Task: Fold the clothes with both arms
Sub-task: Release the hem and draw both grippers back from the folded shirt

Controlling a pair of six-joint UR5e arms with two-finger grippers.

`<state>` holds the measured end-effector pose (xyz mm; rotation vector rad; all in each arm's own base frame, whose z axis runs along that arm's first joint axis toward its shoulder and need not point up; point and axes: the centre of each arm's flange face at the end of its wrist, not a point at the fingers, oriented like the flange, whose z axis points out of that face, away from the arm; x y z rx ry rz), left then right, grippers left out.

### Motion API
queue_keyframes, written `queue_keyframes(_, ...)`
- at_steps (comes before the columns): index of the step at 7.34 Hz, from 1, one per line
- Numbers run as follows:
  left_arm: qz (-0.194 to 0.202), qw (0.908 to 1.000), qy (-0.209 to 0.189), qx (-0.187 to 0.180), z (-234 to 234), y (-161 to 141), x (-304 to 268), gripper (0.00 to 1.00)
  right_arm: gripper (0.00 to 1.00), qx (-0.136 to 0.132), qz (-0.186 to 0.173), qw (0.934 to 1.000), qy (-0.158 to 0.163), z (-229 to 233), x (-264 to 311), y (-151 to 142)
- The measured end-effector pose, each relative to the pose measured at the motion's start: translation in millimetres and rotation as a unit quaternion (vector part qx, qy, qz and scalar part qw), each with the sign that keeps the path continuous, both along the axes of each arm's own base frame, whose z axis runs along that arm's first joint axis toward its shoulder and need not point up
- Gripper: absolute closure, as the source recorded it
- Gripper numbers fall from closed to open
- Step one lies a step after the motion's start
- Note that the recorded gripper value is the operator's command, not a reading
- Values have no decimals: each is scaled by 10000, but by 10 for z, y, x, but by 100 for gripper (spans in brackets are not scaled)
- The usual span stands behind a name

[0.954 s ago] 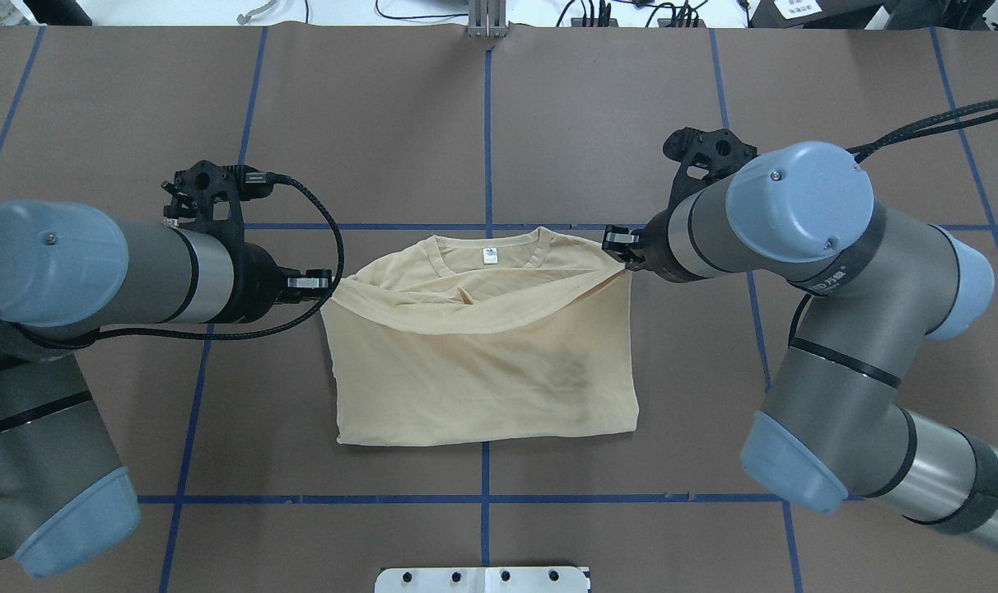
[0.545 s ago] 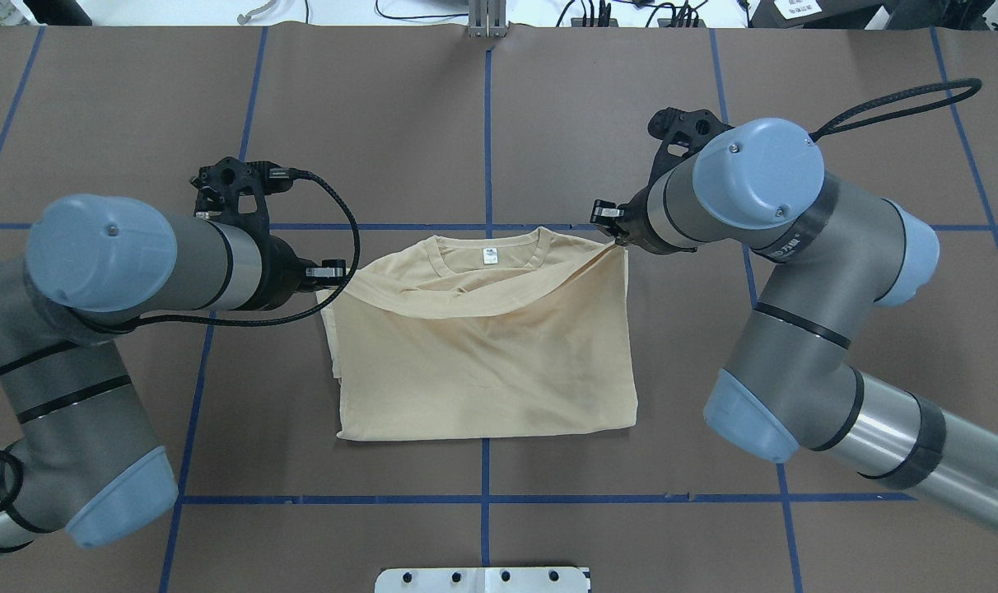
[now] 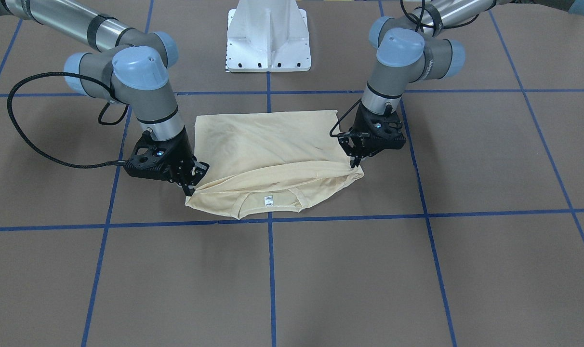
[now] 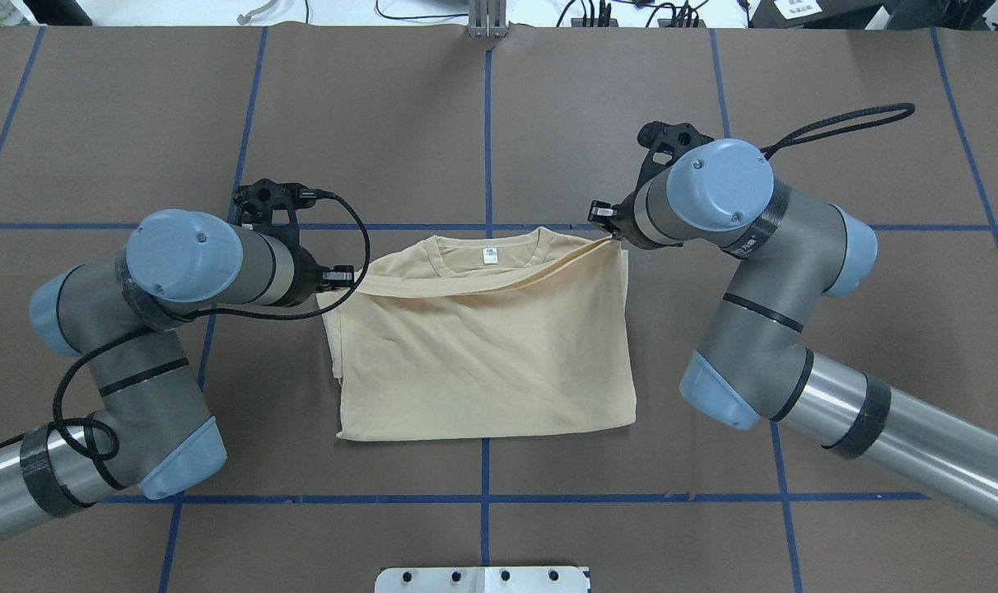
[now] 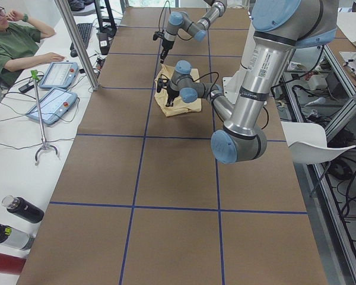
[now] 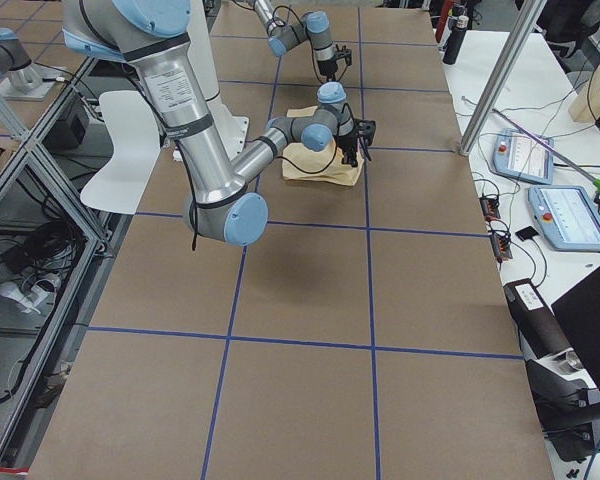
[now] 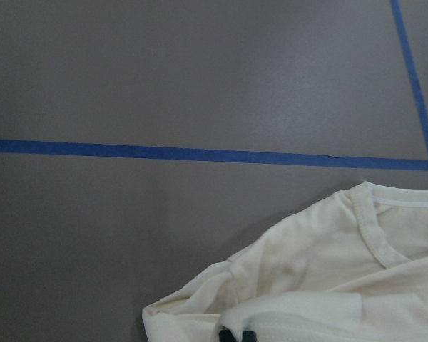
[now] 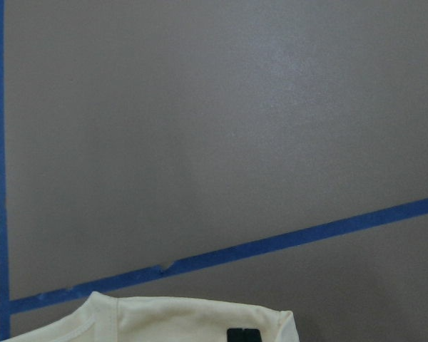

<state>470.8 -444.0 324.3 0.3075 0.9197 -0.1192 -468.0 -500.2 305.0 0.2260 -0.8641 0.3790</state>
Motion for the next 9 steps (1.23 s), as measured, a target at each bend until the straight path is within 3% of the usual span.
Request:
queue_keyframes(1, 80, 9999, -32, 104, 78, -20, 41, 1, 2, -14, 7, 10000, 27, 49, -27, -17)
queue_keyframes(5, 384, 9970, 86, 671, -171, 96, -153, 0, 1, -85, 5, 9999, -60, 65, 142, -134)
queue_keyframes(8, 709, 9955, 117, 619, -43, 595, -139, 1, 1, -261, -309, 9991, -100, 262, 554, -305)
queue_keyframes(9, 825, 9954, 173, 466, -15, 830, 8, 13, 1, -247, -348, 9991, -72, 308, 588, -307)
